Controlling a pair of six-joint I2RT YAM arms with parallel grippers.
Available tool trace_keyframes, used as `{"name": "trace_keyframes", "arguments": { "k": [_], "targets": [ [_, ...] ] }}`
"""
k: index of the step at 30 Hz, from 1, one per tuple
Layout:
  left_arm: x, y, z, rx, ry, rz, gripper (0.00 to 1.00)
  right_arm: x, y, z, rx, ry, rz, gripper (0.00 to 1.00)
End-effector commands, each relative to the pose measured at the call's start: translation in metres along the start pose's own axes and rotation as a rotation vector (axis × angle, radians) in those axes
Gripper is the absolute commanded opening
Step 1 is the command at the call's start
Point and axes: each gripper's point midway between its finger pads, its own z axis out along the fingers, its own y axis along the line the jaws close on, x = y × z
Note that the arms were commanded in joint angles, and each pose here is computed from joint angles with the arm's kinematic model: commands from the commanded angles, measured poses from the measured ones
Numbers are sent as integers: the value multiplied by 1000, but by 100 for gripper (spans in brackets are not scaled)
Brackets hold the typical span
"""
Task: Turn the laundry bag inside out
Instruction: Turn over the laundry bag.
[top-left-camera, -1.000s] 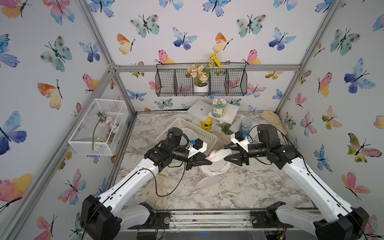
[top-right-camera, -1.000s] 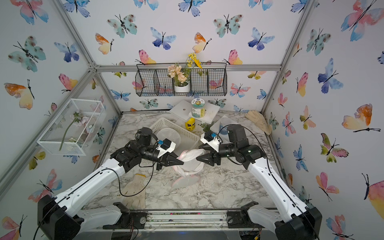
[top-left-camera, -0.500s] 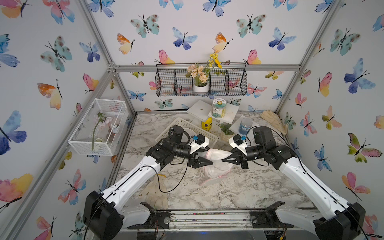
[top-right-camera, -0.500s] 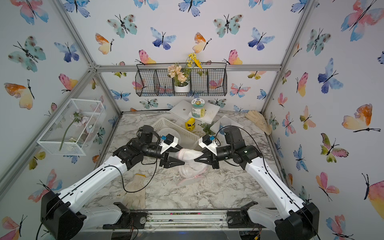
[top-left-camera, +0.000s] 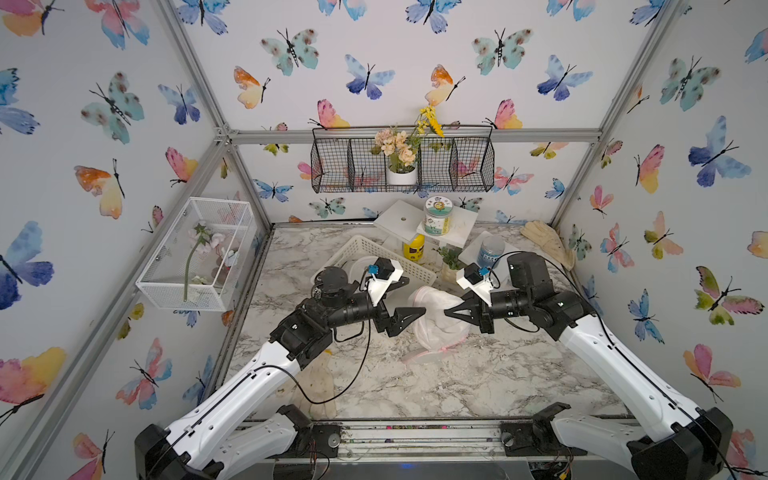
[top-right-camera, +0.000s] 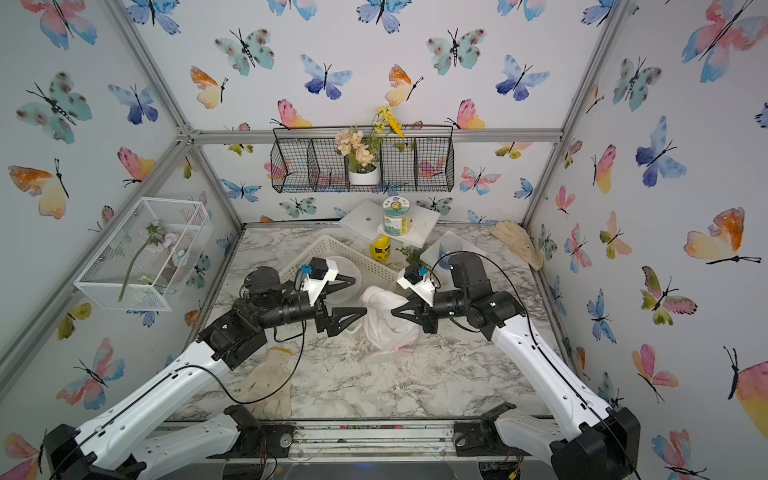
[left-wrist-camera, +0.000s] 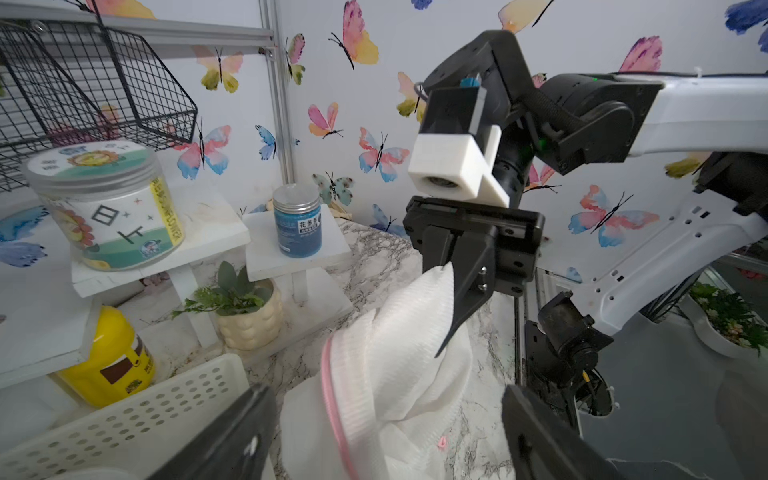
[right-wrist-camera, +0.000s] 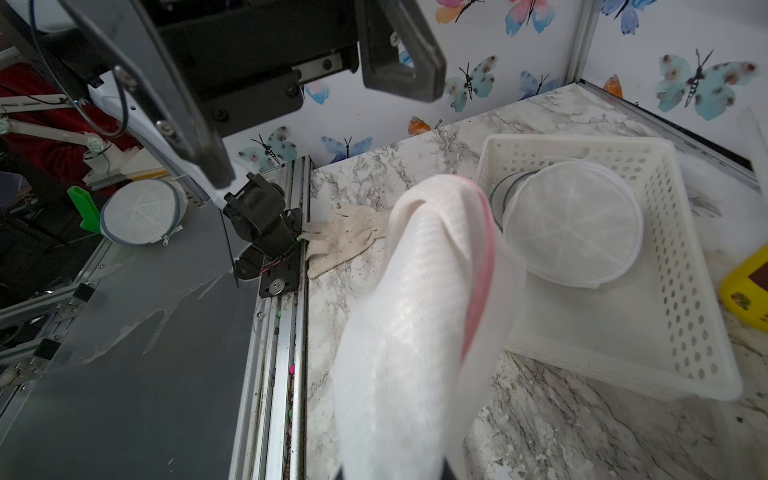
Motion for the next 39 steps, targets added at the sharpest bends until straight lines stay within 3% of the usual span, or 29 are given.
{"name": "trace_keyframes", "arguments": {
  "k": [1,6,11,14,16,21,26,32,35,39],
  "targets": [
    [8,12,17,-89,27,-85,80,-16,-1,-5,25,-30,-36,2],
    [13,31,25,-172,91,-97,54,-14,2,-7,28,-29,-47,2],
    [17,41,24,-226,100,-89,62,-17,3,-9,32,-32,-55,2],
    [21,43,25,-229,109,-86,58,-18,3,-9,32,-34,-59,2],
    [23,42,26,-226,116,-86,47,-18,3,-9,30,-34,-59,2],
    [12,42,18,-243,106,-48,0,-15,-2,-12,81,-5,-81,2],
    [-8,37,6,-242,56,-9,0,-11,-3,-15,102,24,-82,2],
    [-52,35,-1,-182,-20,18,0,30,11,-7,53,197,-130,2],
    [-48,56,3,-177,16,-18,0,24,30,-5,-11,190,-174,3],
    [-16,78,22,-127,108,-117,0,-7,48,-8,-44,107,-255,3]
  ]
}}
